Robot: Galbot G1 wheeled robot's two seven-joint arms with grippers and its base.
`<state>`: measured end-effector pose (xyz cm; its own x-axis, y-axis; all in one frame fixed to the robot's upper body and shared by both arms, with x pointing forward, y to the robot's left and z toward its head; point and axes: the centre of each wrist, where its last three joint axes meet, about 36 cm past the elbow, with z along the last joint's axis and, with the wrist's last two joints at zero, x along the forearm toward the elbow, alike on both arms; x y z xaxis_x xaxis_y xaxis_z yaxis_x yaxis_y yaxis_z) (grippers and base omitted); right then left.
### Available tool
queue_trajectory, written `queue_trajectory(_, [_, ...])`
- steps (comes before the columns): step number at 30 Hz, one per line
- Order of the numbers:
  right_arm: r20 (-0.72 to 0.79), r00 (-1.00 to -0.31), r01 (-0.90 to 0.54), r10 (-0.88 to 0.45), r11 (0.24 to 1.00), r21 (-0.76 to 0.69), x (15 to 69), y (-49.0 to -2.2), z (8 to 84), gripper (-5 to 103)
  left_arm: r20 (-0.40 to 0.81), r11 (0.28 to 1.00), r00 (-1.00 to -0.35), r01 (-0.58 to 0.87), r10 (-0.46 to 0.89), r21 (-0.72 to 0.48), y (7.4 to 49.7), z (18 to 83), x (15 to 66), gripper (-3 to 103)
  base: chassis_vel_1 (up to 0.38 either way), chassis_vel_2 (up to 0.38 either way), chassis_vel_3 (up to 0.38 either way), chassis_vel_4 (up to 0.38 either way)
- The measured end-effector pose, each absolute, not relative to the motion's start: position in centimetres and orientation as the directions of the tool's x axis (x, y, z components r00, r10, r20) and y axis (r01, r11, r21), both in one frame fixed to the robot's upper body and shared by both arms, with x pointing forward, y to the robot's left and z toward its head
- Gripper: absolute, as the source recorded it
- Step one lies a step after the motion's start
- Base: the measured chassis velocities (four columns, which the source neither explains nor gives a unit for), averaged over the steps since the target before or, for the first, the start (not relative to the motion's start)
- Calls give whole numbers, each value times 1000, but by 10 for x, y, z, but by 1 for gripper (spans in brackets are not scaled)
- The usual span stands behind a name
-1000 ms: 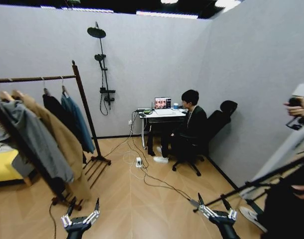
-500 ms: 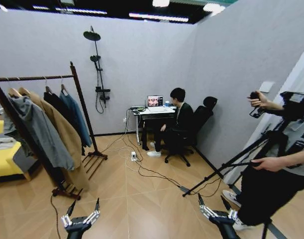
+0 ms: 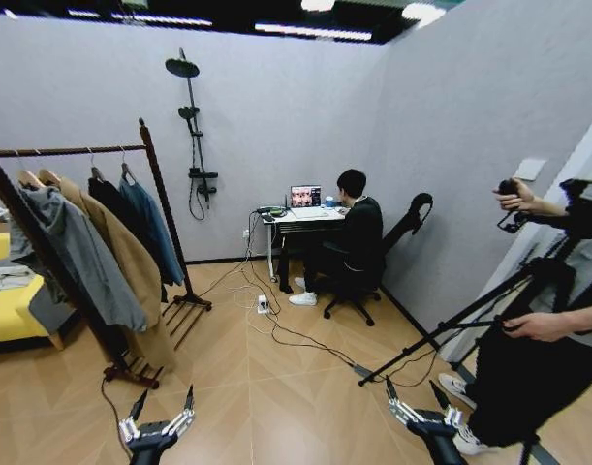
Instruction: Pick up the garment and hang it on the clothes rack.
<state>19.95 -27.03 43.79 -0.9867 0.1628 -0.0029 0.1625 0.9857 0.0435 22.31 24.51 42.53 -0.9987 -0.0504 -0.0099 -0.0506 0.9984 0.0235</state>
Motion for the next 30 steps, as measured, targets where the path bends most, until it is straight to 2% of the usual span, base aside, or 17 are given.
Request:
queue_trajectory(21, [-3, -987, 162, 163, 986, 44, 199, -270, 438, 100, -10, 998, -999, -51, -51, 24, 245, 425, 223, 100, 16, 14, 21, 16])
queue_trajectory(30, [-3, -987, 162, 163, 986, 44, 199, -270, 438, 100, -10, 998, -999, -51, -51, 24, 245, 425, 223, 100, 111, -98, -101, 98])
